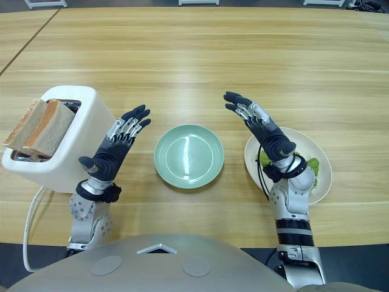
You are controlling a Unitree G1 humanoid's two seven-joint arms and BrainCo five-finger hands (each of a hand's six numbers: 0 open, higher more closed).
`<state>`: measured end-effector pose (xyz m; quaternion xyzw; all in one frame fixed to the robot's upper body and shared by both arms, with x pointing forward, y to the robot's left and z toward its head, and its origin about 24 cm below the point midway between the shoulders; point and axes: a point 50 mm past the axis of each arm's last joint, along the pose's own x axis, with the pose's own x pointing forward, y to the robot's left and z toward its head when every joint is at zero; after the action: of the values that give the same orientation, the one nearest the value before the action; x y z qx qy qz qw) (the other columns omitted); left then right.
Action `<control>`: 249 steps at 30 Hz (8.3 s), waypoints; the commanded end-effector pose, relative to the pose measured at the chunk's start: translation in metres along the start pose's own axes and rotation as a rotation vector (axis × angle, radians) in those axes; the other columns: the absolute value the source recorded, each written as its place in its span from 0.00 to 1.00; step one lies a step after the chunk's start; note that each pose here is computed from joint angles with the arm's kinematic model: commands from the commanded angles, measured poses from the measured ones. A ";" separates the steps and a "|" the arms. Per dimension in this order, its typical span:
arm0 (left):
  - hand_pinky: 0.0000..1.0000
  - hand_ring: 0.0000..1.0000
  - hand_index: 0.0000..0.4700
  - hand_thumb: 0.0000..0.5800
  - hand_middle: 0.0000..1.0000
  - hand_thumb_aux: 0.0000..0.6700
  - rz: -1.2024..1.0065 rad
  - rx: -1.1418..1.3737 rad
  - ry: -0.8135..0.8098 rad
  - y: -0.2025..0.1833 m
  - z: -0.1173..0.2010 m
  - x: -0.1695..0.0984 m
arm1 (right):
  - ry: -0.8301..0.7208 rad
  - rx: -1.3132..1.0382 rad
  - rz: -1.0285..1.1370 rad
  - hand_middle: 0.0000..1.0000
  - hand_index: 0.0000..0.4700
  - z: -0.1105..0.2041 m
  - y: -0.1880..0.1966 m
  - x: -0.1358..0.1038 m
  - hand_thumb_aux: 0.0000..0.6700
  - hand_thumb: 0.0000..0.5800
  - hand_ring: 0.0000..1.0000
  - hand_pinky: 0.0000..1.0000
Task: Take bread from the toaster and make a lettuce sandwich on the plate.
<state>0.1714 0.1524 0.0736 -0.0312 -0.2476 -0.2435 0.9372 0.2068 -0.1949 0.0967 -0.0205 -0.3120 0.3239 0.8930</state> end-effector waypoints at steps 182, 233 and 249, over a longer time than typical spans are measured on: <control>0.00 0.00 0.02 0.03 0.00 0.02 0.067 0.758 0.338 -0.008 0.009 0.009 | 0.132 -1.047 1.121 0.00 0.94 -0.071 0.048 0.094 0.94 1.00 0.00 0.00; 0.00 0.00 1.00 1.00 0.00 1.00 0.245 1.436 0.823 0.111 0.088 -0.060 | 0.208 -0.852 0.539 0.00 0.00 0.011 0.016 0.029 0.00 0.00 0.00 0.00; 0.00 0.00 1.00 1.00 0.00 1.00 0.503 1.534 0.394 0.126 0.149 -0.026 | 0.212 -0.878 0.516 0.00 0.00 0.004 0.012 0.034 0.00 0.00 0.00 0.00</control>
<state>0.1440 0.3007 0.1693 0.6022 -0.1003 0.1705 0.7734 0.2122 -0.1648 0.1120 -0.4946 -0.3069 0.3771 0.7204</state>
